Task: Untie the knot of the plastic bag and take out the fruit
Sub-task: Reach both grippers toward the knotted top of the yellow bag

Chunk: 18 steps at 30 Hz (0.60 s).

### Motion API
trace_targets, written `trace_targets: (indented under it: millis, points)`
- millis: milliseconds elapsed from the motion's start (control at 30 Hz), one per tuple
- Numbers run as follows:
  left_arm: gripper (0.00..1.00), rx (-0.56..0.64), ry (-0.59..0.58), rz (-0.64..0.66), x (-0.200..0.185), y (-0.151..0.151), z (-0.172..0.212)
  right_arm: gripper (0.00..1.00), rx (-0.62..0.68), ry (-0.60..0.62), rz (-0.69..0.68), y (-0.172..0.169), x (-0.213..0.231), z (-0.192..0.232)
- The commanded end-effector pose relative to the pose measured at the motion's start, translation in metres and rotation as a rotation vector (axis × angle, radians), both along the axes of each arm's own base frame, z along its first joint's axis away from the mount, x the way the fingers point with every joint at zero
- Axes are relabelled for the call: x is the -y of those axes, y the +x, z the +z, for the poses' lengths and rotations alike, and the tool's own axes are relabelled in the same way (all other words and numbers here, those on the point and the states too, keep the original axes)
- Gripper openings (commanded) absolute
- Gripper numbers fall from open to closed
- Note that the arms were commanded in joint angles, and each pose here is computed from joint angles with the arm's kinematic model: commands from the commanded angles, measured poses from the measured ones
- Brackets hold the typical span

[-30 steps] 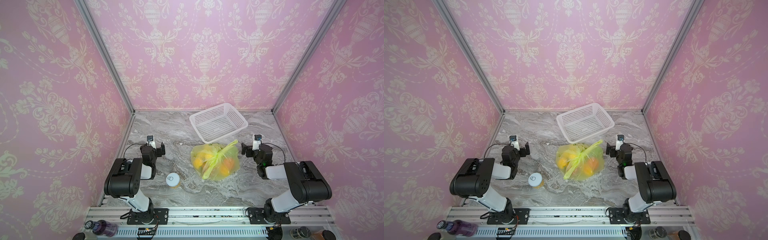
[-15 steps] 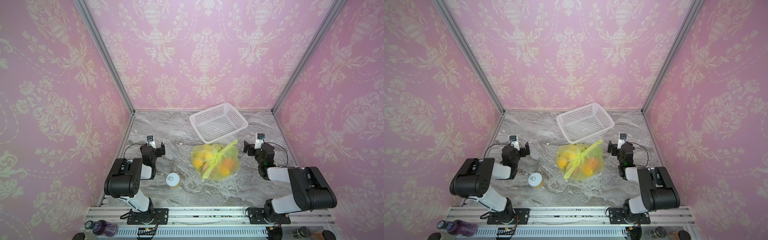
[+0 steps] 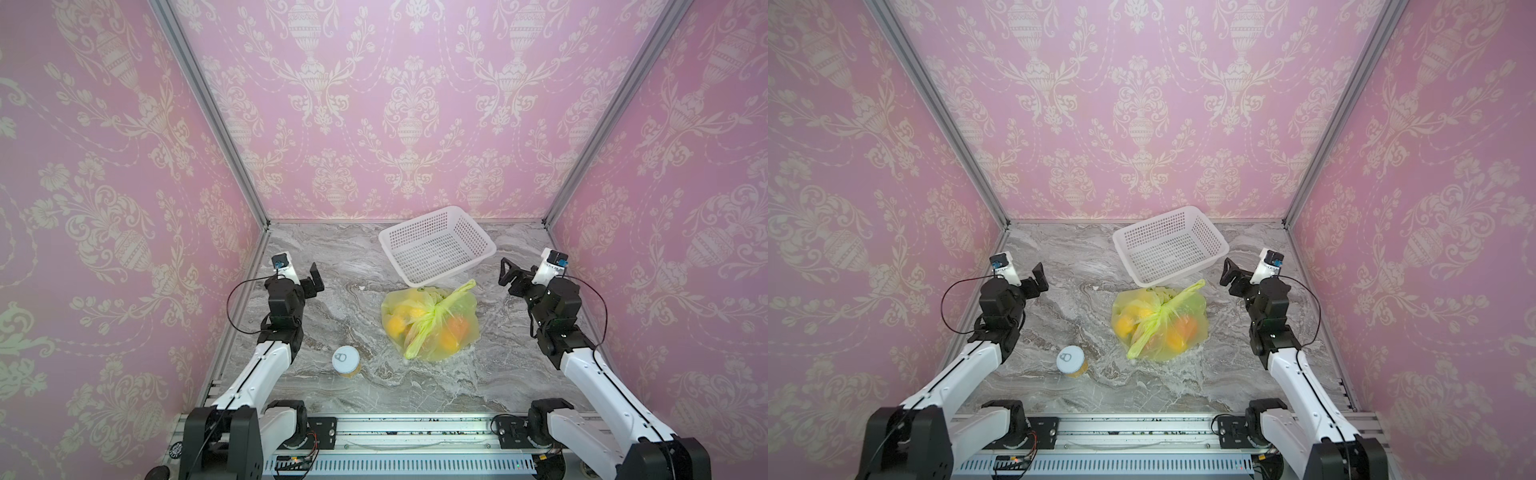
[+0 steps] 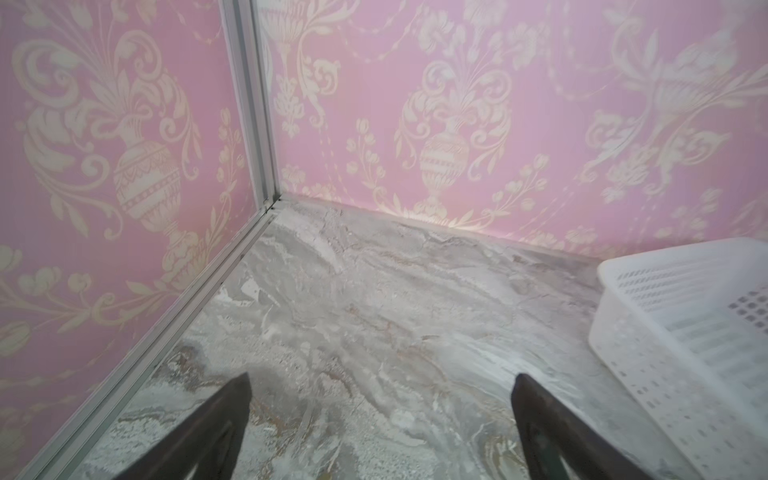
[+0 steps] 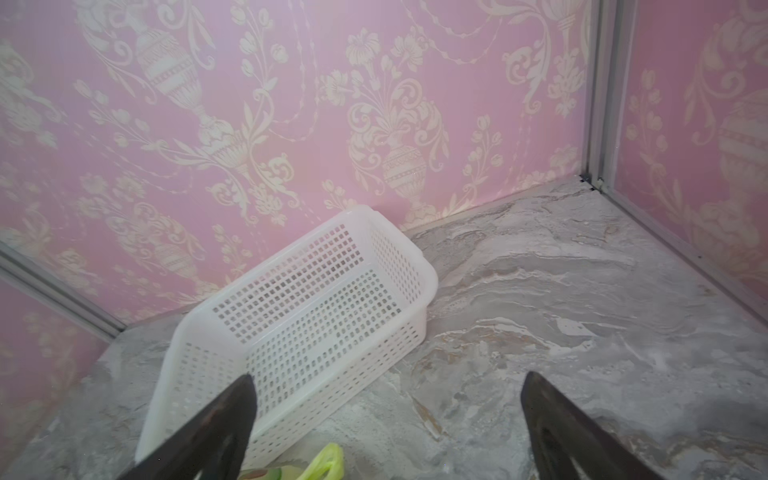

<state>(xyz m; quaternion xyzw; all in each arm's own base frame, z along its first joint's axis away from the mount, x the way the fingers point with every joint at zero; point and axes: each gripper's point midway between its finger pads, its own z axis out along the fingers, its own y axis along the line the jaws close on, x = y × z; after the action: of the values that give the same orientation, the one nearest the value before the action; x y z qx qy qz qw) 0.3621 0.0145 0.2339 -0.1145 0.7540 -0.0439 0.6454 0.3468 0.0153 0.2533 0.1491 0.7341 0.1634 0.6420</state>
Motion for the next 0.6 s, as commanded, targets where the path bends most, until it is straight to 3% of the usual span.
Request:
trace_targets:
  millis: [0, 67, 167, 433, 567]
  points:
    - [0.99, -0.267, -0.191, -0.080, 0.022, -0.037, -0.079, 1.00, -0.032, 0.193, 0.096, -0.017, -0.016, -0.011]
    - [0.99, -0.279, -0.247, 0.031, 0.007, -0.051, -0.098, 1.00, 0.016, 0.197, 0.190, -0.024, -0.030, 0.005]
    - [0.99, -0.276, -0.275, 0.049, 0.004, -0.061, -0.105, 1.00, 0.043, 0.203, 0.278, -0.031, -0.048, 0.017]
    - [0.99, -0.304, -0.334, -0.142, 0.038, -0.057, -0.101, 0.99, -0.157, 0.013, 0.340, -0.036, -0.095, 0.000]
    - [0.95, -0.314, -0.379, -0.252, 0.060, -0.058, -0.095, 0.96, -0.196, -0.056, 0.404, -0.045, -0.120, -0.008]
